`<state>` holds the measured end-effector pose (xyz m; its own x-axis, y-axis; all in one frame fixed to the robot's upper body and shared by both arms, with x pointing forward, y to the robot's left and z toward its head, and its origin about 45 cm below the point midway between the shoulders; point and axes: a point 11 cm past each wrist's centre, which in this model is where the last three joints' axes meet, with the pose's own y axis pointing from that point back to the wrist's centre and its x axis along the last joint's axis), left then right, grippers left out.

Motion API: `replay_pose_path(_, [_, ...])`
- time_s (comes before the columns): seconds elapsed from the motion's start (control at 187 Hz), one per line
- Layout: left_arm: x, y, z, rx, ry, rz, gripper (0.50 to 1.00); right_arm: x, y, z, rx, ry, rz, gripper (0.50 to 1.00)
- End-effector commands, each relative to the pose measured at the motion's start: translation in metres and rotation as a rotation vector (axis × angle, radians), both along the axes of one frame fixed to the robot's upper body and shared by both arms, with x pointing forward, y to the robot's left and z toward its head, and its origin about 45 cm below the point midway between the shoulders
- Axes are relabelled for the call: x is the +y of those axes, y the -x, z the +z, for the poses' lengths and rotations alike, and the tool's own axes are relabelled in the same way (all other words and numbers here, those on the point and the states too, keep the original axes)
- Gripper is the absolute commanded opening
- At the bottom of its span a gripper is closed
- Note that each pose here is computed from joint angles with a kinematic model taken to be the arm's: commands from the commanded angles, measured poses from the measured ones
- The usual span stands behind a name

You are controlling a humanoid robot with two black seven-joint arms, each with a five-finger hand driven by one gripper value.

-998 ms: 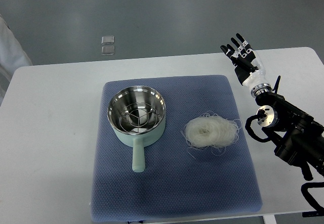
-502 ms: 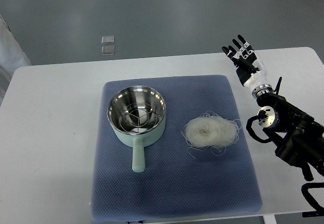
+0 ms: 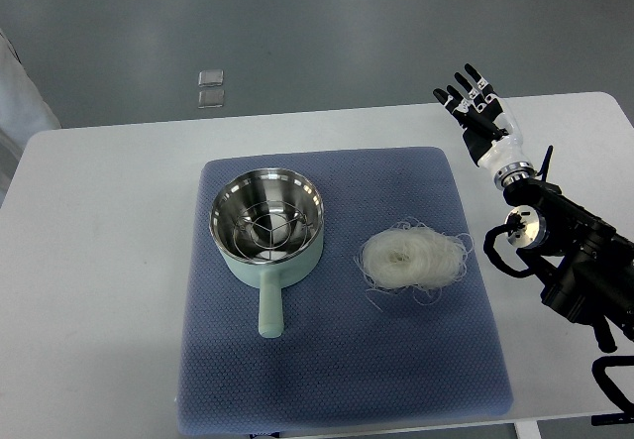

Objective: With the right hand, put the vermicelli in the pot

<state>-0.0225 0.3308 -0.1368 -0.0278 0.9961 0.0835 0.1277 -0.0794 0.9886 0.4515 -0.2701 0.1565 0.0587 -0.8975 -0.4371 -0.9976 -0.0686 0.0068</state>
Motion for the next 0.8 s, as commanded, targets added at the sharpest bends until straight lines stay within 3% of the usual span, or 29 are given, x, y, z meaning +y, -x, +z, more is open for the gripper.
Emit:
replay_pose_path(0.0, [0.000, 0.000, 0.000, 0.000, 0.000, 0.000, 1.000, 0.008, -0.001, 0.004, -0.025, 0.092, 0.060, 0.928])
replay_pose_path(0.315, [0.000, 0.000, 0.000, 0.000, -0.001, 0.002, 1.000, -0.009, 0.014, 0.039, -0.180, 0.663, 0.409, 0.928])
replay_pose_path(0.491, [0.000, 0.000, 0.000, 0.000, 0.000, 0.002, 1.000, -0.021, 0.034, 0.065, -0.239, 0.884, 0.668, 0.928])
replay_pose_path(0.678, [0.000, 0.000, 0.000, 0.000, 0.000, 0.002, 1.000, -0.011, 0.061, 0.099, -0.320, 1.124, 0.983, 0.928])
replay_pose_path(0.795, [0.000, 0.000, 0.000, 0.000, 0.000, 0.002, 1.000, 0.004, 0.078, 0.103, -0.357, 1.271, 1.152, 0.928])
